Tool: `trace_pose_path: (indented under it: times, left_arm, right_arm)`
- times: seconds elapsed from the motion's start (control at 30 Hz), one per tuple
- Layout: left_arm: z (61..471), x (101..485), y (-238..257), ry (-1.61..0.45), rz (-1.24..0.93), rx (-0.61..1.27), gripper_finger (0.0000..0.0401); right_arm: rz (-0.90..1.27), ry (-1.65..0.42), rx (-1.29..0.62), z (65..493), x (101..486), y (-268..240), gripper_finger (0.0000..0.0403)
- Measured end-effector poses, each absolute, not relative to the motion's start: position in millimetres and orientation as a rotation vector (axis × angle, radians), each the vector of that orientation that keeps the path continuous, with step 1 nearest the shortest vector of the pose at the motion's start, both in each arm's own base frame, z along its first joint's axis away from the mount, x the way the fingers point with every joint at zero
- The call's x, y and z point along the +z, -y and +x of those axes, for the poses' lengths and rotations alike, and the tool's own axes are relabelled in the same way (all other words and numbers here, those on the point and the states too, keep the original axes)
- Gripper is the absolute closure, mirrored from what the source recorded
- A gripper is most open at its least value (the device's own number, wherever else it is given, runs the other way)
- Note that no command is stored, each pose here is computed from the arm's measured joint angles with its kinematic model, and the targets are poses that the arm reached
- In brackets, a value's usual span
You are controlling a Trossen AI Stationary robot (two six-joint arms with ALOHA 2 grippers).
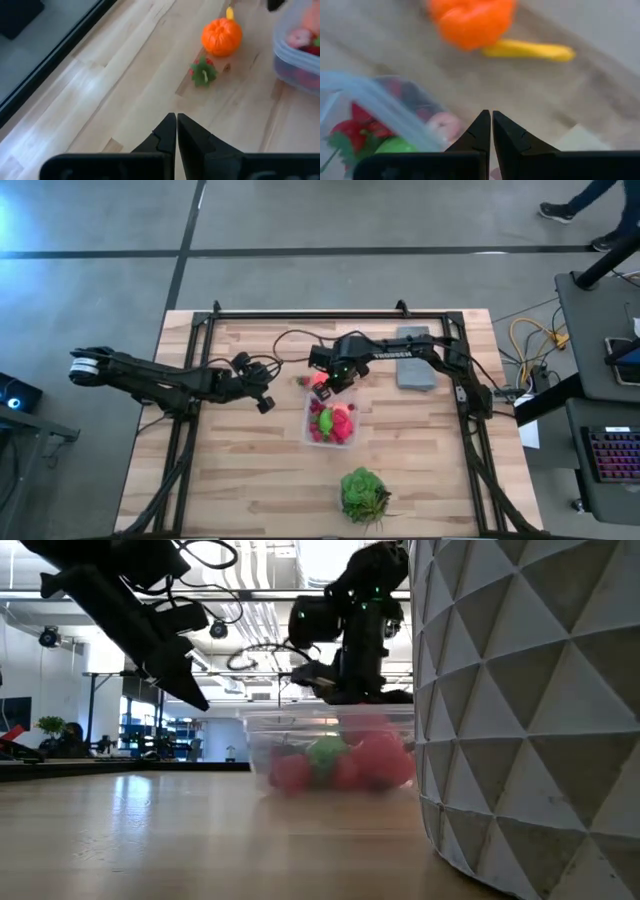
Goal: Pick and placing Produce into tupperware
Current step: Adjust the transparent container, then put the red strawberry into the transparent container
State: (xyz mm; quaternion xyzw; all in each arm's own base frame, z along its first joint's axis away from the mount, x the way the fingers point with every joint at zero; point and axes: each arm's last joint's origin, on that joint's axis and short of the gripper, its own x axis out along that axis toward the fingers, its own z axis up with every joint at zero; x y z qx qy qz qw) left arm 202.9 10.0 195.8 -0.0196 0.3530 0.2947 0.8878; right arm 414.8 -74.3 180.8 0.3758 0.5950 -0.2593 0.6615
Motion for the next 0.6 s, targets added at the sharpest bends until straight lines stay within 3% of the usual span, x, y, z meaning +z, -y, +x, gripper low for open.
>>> trace_pose_path:
  times: [0.37, 0.6]
  left_arm:
    - [205.5, 194.1, -13.1, -0.734, -0.039, 0.624, 0.0400]
    - [205.4, 194.3, -13.6, -0.733, -0.040, 0.626, 0.0400]
  right_arm:
    - [0.805, -1.208, -0.359, 438.8, 207.9, 53.4, 0.0390]
    - [0.808, -1.147, -0.411, 443.1, 214.2, 55.9, 0.0390]
